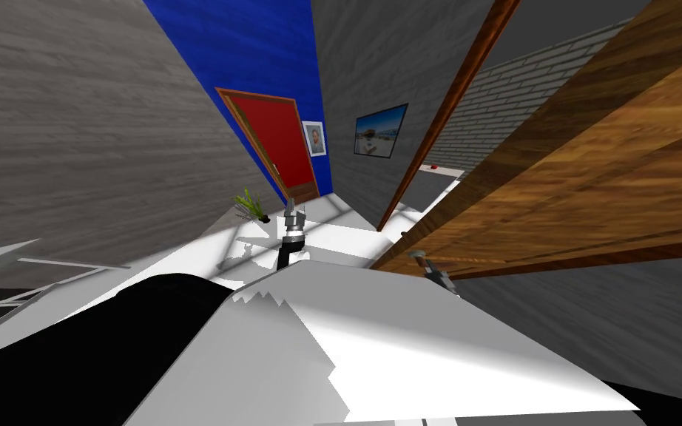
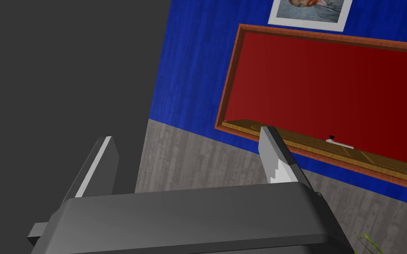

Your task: Pull the door open

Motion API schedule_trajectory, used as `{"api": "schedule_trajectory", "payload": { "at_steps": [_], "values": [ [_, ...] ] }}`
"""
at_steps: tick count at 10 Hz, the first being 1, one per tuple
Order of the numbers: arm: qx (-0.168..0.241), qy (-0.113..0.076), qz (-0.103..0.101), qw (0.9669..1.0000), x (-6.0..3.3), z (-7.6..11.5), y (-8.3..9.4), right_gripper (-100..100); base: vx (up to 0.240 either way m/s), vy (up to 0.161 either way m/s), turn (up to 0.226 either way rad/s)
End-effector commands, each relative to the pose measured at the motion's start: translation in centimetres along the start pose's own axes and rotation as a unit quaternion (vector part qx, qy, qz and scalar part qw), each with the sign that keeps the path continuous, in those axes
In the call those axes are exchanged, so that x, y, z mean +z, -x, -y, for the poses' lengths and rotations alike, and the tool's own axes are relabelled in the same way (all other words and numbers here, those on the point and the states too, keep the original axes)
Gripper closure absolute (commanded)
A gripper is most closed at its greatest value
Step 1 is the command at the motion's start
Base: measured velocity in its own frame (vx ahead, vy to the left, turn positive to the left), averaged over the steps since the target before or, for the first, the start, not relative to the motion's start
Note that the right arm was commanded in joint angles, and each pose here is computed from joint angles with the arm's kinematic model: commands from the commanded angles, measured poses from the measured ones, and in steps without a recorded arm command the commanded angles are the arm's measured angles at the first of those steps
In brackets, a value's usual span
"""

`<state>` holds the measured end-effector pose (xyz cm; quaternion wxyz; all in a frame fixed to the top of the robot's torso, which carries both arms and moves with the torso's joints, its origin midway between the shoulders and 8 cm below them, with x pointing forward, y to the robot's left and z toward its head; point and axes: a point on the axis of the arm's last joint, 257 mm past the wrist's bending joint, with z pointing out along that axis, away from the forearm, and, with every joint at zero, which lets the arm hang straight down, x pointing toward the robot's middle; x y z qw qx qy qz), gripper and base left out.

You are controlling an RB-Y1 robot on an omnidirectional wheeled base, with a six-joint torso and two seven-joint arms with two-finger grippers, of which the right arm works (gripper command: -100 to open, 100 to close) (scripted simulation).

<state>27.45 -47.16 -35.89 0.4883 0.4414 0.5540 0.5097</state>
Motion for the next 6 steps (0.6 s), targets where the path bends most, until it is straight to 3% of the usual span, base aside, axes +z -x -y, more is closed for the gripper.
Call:
{"api": "schedule_trajectory", "payload": {
  "at_steps": [1, 5, 6],
  "values": [
    [-0.003, 0.001, 0.001, 1.0000, -0.32, -0.18, 0.36, 100, -0.219, -0.064, 0.169],
    [-0.005, 0.002, -0.002, 1.0000, -0.84, -0.33, 0.65, 100, -0.206, -0.071, 0.150],
    [-0.002, 0.001, -0.004, 1.0000, -0.67, -0.07, 0.20, 100, -0.084, -0.025, 0.034]
  ]
}}
